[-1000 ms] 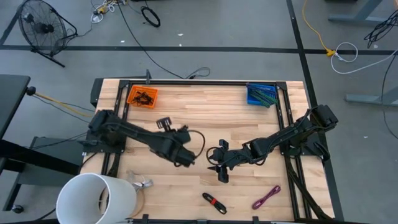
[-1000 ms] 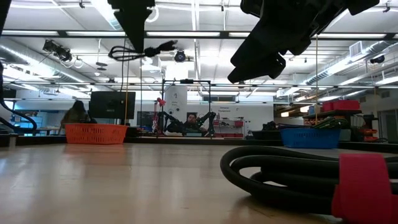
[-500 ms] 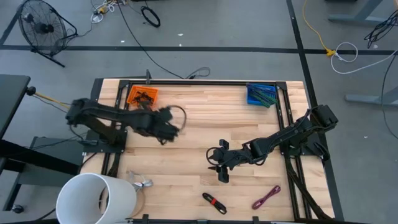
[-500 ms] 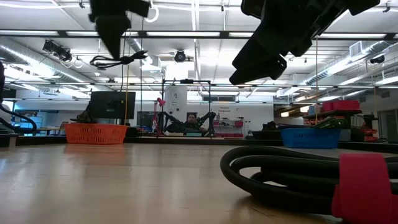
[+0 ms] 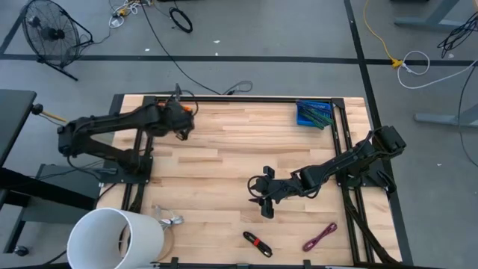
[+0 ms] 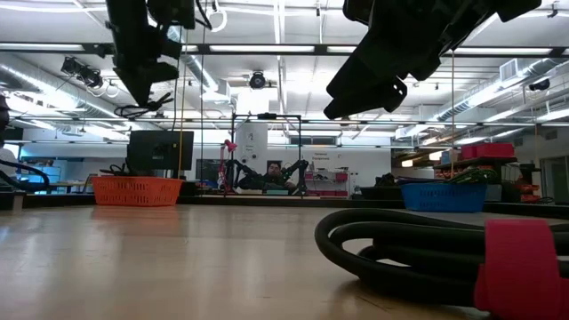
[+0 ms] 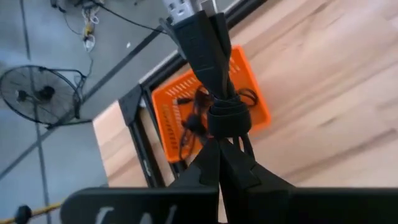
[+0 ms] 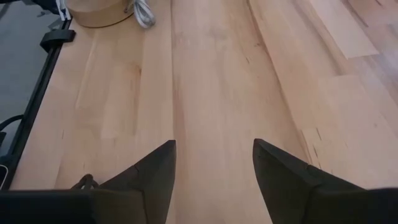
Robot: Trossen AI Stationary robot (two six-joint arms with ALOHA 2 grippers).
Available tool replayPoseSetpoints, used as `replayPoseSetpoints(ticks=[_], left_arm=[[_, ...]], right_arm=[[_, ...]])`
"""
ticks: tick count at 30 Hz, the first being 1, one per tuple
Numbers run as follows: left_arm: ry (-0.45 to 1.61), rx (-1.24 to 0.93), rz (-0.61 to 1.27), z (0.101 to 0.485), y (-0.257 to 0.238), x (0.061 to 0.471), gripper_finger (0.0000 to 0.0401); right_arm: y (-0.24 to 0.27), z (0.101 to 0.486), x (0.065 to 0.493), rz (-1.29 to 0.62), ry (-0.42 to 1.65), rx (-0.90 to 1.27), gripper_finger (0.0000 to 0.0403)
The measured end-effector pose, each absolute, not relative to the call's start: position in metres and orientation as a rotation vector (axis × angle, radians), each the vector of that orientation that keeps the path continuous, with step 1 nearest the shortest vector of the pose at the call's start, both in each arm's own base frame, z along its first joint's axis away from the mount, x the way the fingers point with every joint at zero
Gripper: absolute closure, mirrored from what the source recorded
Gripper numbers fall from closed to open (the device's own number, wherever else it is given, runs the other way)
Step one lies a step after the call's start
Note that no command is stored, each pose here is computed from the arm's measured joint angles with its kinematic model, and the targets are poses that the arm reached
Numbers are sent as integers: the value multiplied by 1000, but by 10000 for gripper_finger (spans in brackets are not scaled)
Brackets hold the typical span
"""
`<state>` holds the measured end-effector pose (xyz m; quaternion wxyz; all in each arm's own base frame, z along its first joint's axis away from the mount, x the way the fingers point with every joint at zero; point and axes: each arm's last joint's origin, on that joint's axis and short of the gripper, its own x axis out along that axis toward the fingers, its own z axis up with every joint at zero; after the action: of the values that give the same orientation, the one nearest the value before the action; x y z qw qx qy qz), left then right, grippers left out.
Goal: Pick & Place USB Port
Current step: Put the black charger cable into the orange bin
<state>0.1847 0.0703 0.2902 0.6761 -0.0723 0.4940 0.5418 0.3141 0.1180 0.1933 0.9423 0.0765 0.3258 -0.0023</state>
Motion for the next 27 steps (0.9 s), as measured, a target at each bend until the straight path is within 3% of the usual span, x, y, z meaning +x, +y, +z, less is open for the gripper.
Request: replayPoseSetpoints(ticks=[7,27], left_arm=[[1086,-73,1208,276,97,191,401],[1054,-242,1354,226,139,173,401]], right_arm=[[118,193,314,-4,662,157,191],[118,194,315,4,658,132,191]])
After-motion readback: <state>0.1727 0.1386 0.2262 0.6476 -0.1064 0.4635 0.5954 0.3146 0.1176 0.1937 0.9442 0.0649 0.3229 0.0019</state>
